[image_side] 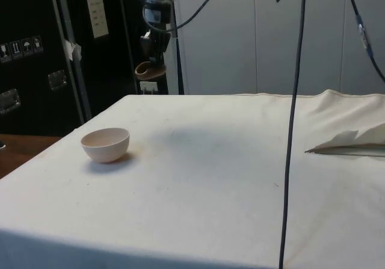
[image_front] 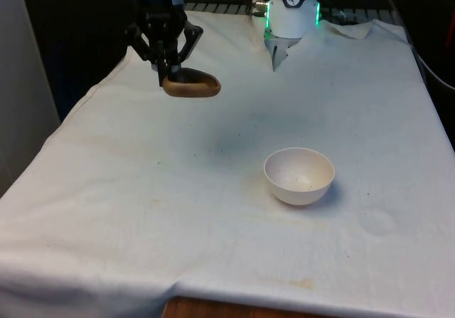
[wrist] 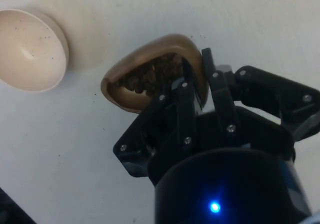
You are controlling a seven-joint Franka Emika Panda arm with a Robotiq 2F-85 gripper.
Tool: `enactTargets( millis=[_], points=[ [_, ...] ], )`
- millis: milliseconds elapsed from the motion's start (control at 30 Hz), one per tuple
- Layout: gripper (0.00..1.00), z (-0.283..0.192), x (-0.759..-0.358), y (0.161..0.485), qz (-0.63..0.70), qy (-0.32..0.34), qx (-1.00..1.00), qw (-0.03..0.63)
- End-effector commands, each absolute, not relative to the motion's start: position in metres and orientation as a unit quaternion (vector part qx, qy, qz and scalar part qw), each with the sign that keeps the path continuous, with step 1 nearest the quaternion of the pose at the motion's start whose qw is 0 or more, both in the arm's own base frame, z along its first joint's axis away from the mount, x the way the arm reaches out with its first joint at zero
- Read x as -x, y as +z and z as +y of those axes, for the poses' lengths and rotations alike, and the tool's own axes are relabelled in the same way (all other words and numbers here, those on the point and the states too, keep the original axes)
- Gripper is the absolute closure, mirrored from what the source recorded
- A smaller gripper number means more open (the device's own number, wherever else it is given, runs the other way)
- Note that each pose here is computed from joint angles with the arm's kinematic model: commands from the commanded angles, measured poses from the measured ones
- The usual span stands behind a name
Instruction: Pour the coffee beans from the cup into the bowl.
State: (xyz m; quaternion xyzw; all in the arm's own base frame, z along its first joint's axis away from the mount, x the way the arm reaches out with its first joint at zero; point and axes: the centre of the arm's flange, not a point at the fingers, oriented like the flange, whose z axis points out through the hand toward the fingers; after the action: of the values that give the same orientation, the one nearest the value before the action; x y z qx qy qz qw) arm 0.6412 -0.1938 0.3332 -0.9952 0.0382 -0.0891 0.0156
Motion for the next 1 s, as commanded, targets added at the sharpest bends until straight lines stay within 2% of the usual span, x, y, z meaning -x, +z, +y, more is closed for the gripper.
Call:
enactTargets(
  millis=[0, 967],
  points=[
    [1.0, -0.19, -0.642, 0.333, 0.039, -0.084, 0.996, 0.007],
    [1.0, -0.143, -0.663, 0.338, 0.03, -0.068, 0.996, -0.053]
  ],
)
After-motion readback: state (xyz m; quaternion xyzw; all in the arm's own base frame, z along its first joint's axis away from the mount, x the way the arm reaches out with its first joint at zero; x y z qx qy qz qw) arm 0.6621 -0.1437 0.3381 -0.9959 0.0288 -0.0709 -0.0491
